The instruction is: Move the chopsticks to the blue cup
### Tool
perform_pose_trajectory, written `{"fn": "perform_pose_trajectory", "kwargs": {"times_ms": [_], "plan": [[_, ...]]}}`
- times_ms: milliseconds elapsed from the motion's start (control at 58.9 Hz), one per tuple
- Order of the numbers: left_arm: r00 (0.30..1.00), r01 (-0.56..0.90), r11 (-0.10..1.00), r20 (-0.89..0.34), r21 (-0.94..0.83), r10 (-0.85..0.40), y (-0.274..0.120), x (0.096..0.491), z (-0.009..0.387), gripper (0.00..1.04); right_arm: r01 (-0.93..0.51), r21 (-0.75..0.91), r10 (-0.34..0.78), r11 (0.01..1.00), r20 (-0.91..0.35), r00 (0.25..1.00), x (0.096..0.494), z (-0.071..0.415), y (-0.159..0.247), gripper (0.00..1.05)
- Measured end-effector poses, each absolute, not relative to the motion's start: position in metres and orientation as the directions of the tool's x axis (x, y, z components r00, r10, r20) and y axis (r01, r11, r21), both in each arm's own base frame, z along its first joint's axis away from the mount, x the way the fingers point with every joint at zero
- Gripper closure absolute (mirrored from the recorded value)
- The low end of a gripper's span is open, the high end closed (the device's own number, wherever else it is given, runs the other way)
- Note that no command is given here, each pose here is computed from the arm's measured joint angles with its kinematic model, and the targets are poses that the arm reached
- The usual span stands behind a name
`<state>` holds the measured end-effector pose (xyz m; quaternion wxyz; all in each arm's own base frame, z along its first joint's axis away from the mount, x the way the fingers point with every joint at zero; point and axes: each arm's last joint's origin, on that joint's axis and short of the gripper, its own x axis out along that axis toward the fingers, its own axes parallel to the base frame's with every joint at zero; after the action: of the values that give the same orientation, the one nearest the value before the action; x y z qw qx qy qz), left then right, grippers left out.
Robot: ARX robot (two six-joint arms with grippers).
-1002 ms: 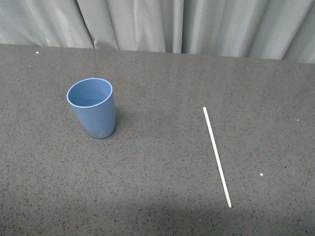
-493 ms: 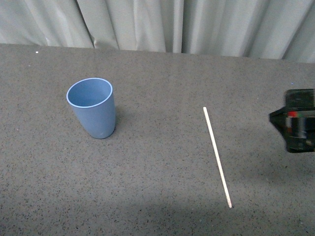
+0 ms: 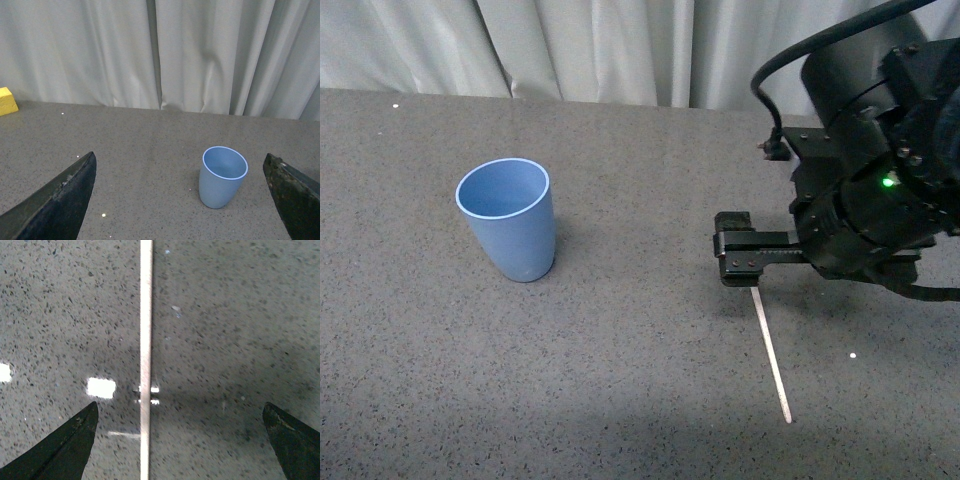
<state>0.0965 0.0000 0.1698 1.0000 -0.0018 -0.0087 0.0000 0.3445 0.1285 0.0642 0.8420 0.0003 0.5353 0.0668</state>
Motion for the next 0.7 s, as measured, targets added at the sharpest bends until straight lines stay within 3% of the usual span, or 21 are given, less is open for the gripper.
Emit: {"fn": "perform_pose_trajectory", "kwargs": {"times_ms": [289,577,696], "plan": [[1.0,0.0,1.0,0.017,-0.004,0.0,0.0,0.097,0.17,0.07,-0.129,0.028,0.072,0.991,-0.933,0.352,0.363,0.045,0.151,0.12],[1.0,0.0,1.0,0.017,-0.004,0.0,0.0,0.097,0.17,0.07,-0.118,0.014,0.052,0.993,-0.942,0.33,0.37,0.043,0.159,0.74],[1.0,0.0,1.0,0.017,-0.004,0.0,0.0,0.097,0.17,0.07,-0.107,0.016,0.051,0.994,-0.942,0.331,0.369,0.042,0.158,0.9]]}}
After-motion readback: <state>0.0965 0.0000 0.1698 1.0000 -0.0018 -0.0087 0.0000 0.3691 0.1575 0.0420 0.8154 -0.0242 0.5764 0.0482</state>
